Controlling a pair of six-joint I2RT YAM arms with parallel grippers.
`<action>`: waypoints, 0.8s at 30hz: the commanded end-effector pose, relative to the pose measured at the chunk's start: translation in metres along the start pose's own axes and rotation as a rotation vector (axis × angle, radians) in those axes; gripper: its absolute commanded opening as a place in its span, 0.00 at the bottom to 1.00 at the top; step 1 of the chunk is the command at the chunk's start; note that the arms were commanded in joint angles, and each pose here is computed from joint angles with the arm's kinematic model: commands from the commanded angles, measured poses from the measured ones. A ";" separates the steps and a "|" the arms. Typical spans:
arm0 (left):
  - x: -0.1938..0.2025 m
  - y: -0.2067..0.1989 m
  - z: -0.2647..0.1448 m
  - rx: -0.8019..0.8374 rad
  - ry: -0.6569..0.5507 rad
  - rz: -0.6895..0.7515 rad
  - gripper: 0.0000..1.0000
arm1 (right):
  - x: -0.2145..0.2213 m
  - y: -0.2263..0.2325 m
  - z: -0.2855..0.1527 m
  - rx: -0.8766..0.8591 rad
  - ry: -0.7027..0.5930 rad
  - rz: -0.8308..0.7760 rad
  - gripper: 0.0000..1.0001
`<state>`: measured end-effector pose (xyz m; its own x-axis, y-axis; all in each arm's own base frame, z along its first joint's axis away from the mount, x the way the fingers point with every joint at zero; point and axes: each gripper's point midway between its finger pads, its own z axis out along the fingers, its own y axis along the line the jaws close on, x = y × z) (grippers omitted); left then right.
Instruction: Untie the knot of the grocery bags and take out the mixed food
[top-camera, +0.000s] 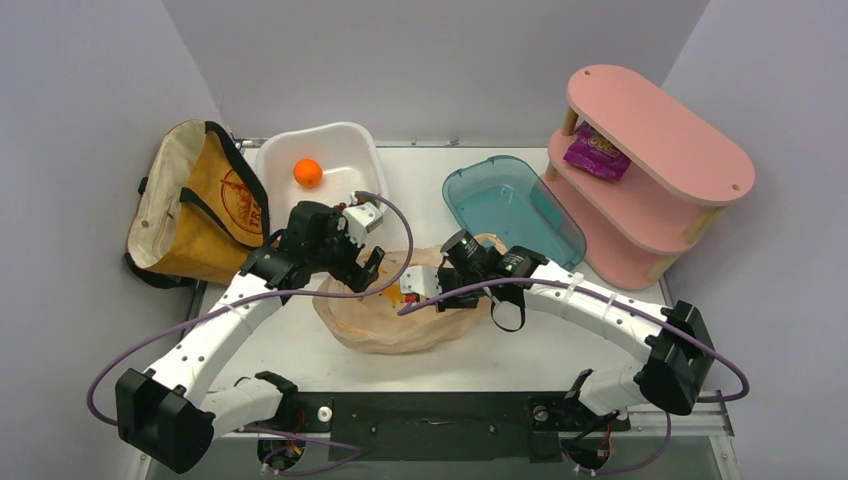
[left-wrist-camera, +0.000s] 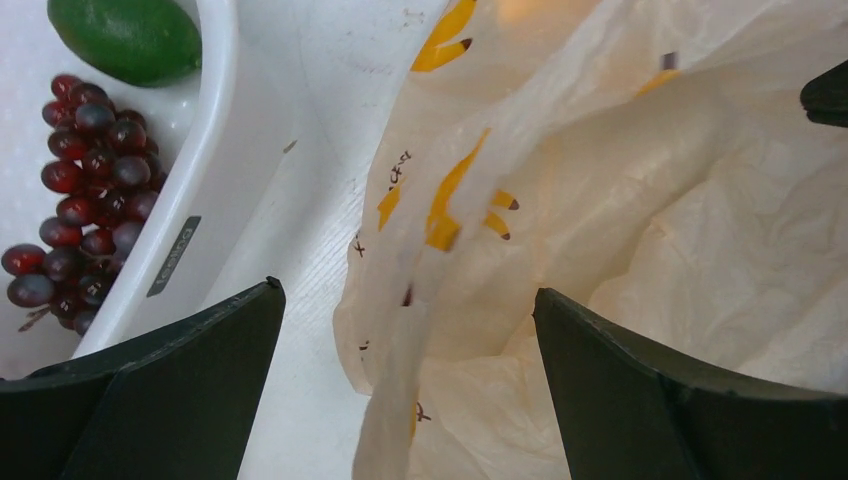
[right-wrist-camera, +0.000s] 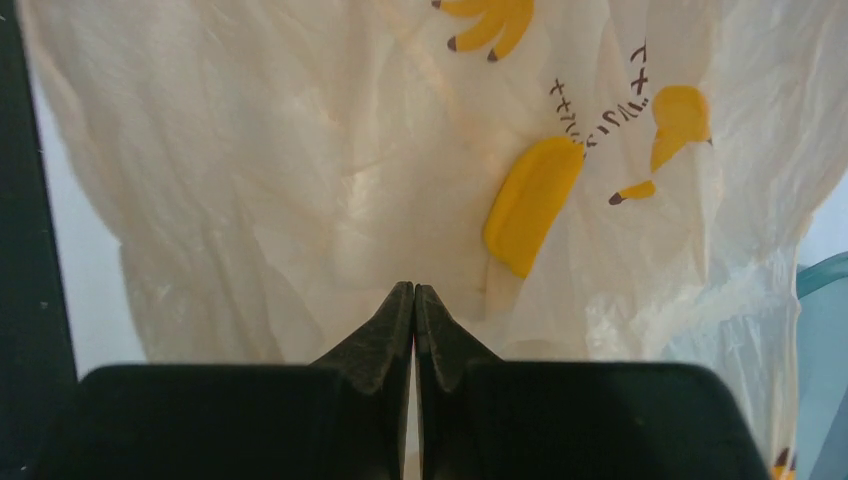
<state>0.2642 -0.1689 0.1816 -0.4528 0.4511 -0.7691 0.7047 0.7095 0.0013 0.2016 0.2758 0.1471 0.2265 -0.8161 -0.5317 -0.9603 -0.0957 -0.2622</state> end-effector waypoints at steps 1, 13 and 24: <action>0.006 0.015 0.010 -0.090 0.023 -0.029 0.94 | 0.011 -0.031 0.005 0.173 0.017 -0.026 0.00; 0.011 0.025 0.021 -0.033 0.098 -0.214 0.35 | 0.040 -0.067 0.021 0.268 -0.002 0.130 0.60; -0.060 -0.009 -0.028 0.173 -0.267 -0.121 0.18 | 0.057 -0.054 0.028 0.264 -0.025 0.018 0.68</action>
<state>0.2856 -0.1507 0.1671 -0.6437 0.2598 -0.7199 0.5612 0.7998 -0.2131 0.2704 0.2475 0.0990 0.1349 -0.8352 -0.5332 -0.9141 0.1028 -0.3923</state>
